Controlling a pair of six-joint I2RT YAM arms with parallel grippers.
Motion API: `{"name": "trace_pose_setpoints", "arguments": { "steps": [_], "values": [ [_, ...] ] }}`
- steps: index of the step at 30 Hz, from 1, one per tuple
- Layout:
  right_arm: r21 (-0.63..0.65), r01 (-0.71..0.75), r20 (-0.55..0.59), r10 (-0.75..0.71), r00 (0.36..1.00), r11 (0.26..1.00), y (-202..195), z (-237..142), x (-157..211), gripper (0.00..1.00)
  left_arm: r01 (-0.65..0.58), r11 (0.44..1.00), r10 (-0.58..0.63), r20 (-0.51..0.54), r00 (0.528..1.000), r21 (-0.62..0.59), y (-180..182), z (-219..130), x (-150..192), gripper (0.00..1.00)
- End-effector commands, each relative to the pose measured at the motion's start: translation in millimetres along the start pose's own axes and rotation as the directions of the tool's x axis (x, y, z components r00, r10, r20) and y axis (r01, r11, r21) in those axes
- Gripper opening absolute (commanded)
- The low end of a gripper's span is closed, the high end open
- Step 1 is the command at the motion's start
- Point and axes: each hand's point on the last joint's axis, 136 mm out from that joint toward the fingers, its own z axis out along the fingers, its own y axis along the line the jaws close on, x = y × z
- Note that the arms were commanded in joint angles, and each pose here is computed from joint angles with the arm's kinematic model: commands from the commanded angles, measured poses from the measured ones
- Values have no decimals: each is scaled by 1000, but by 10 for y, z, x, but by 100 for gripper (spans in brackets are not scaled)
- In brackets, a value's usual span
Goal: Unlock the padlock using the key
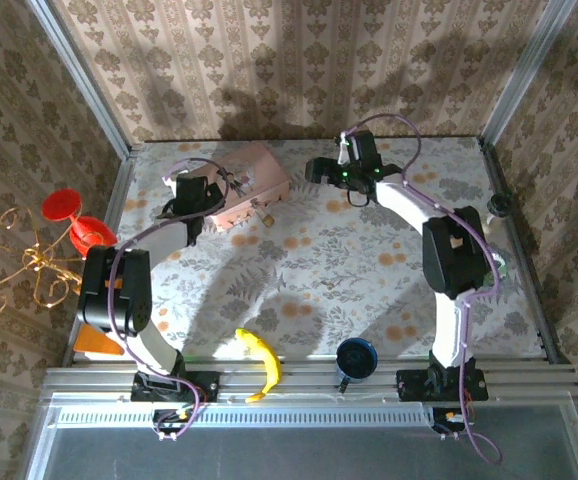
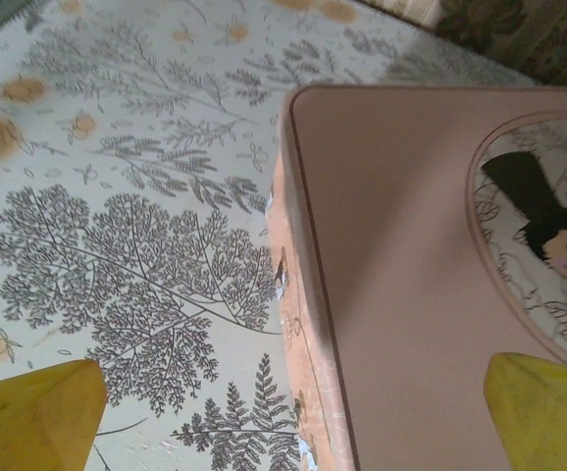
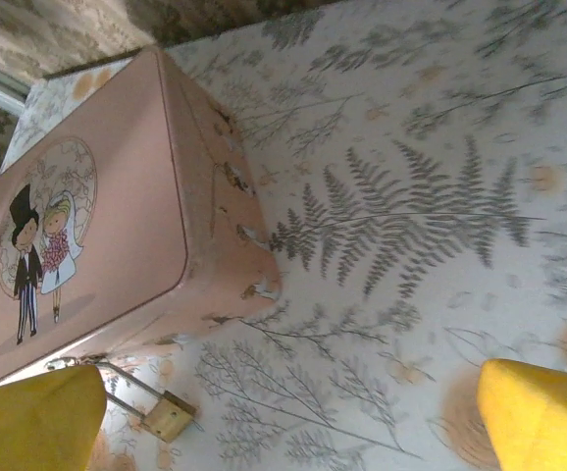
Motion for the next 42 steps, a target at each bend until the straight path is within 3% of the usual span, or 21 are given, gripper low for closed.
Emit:
{"name": "trace_pose_setpoints", "arguments": {
  "steps": [1, 5, 18, 24, 35, 42],
  "values": [
    [-60, -35, -68, 31, 997, 998, 218, 271, 82, 96, 36, 999, -35, -51, 998, 22, -17, 101, 34, 97],
    [-95, -41, -95, 32, 995, 995, 385, 638, 93, 89, 20, 999, -17, -72, 997, 42, -64, 178, 81, 85],
    [-162, -110, -158, 85, 984, 981, 558, 1282, 214, 69, -38, 994, 52, -137, 989, 102, -238, 323, 289, 70],
    [-150, -105, -173, 78, 982, 983, 562, 1229, 317, 57, -92, 984, 117, -162, 980, 152, -440, 308, 443, 65],
    [-109, -96, -179, 75, 981, 989, 448, 929, 502, 51, -94, 968, 142, -200, 970, 231, -783, 192, 717, 62],
    [-5, -98, -163, 96, 982, 995, 197, 612, 564, 44, -74, 951, 143, -211, 967, 301, -1115, -40, 916, 59]
  ]
}}
